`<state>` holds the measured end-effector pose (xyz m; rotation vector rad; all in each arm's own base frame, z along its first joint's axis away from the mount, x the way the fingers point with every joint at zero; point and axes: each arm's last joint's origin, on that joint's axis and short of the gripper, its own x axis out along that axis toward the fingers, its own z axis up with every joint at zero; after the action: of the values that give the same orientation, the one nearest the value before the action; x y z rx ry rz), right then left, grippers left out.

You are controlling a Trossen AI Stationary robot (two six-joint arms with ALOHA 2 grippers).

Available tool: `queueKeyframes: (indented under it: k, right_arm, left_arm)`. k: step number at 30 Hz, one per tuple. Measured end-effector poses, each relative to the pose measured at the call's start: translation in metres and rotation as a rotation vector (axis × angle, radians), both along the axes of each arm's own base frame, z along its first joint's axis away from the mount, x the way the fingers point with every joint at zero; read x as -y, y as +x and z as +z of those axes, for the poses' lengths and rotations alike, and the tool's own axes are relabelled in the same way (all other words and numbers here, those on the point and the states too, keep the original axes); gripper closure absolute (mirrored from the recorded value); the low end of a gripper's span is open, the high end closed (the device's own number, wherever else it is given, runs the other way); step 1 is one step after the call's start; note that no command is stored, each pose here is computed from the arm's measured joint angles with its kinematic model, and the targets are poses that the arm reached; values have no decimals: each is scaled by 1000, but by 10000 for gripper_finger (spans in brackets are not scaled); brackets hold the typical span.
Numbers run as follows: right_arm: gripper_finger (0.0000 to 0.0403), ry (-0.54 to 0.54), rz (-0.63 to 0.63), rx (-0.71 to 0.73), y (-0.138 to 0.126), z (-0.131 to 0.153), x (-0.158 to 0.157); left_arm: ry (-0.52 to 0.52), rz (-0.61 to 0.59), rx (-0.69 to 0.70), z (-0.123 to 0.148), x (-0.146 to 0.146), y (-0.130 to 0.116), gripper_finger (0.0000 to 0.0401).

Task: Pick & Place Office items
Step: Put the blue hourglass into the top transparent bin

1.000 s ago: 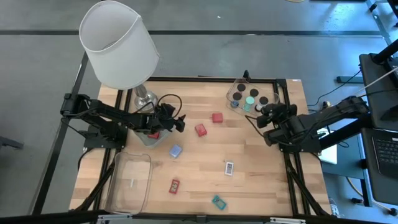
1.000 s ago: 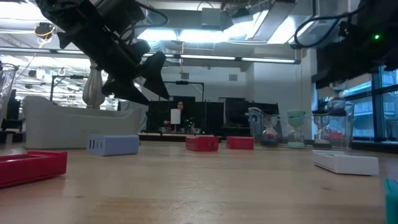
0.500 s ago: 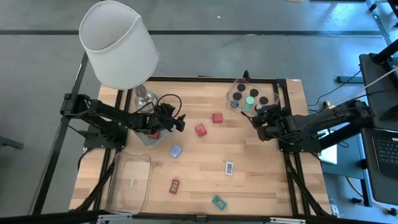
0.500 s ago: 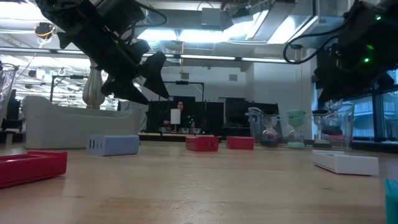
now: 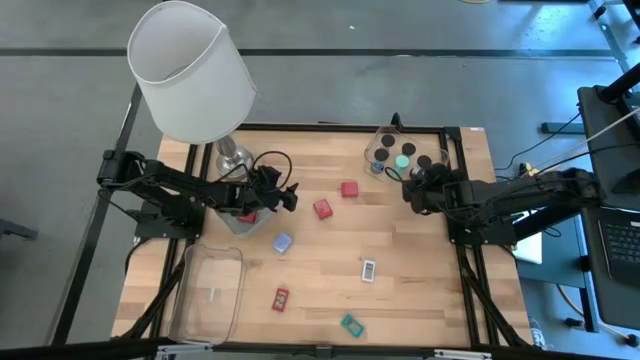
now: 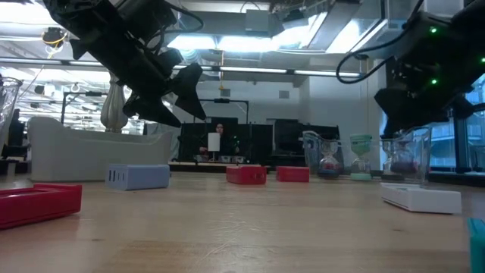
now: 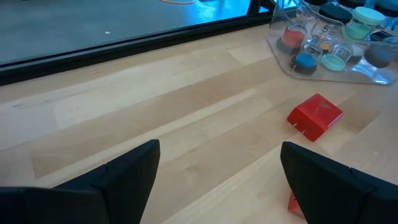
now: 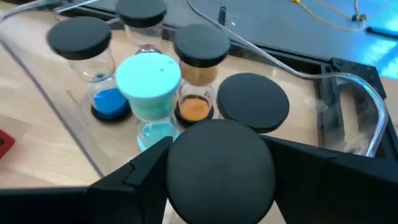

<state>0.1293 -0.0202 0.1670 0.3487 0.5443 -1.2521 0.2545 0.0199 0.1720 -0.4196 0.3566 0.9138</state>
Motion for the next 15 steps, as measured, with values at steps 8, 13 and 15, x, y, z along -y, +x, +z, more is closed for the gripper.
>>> queueKeyframes:
  k: [8, 13, 15]
  right_arm:
    - [184, 69, -44, 6, 0, -1, 8]
    - [179, 66, -47, 13, 1, -1, 10]
    - [179, 65, -37, 10, 2, -1, 10]
  left_arm:
    - [4, -3, -5, 0, 0, 0, 70]
    - [4, -3, -5, 0, 0, 0, 70]
    - [4, -3, -5, 0, 0, 0, 70]
